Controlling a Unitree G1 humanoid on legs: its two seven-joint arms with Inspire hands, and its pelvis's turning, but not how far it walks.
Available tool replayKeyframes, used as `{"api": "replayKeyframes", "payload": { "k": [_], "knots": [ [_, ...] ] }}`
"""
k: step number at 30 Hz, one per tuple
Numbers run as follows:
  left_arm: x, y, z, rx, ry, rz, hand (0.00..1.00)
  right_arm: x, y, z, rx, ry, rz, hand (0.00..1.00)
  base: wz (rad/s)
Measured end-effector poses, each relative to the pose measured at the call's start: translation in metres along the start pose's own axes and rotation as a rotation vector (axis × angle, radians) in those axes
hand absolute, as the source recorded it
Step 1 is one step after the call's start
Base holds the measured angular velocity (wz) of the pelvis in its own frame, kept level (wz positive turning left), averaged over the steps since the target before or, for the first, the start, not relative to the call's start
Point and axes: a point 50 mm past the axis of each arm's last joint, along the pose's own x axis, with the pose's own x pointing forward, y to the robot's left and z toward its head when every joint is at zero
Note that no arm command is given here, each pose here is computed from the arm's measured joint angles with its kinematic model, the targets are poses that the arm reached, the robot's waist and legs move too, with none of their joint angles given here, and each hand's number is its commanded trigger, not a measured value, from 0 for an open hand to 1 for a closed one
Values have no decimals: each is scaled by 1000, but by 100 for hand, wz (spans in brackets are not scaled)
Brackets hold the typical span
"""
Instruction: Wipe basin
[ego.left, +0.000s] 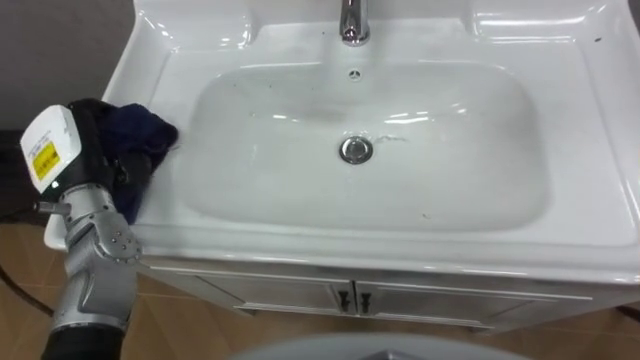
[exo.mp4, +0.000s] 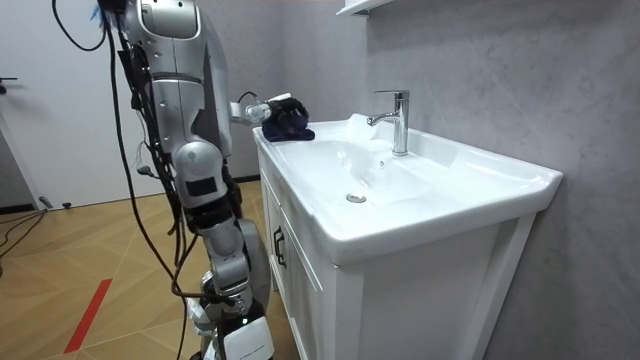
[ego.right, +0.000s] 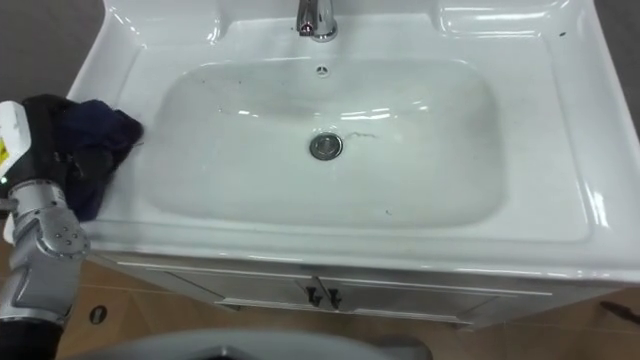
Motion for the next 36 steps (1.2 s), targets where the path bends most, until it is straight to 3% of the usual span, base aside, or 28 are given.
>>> {"api": "replayKeyframes", "payload": {
  "k": [12,22,27,36],
  "knots": [
    [4,10,10,123,-109,97,0,0,1,-1,-22,-9,3,0,-2],
    [4,10,13,107,-134,105,0,0,2,2,-33,-34,6,0,0],
    [4,11,11,-59,-75,102,0,0,1,8,-22,-40,5,0,0],
    [8,20,0,-657,177,120,0,0,3,10,-20,-46,-10,0,0]
  ]
}}
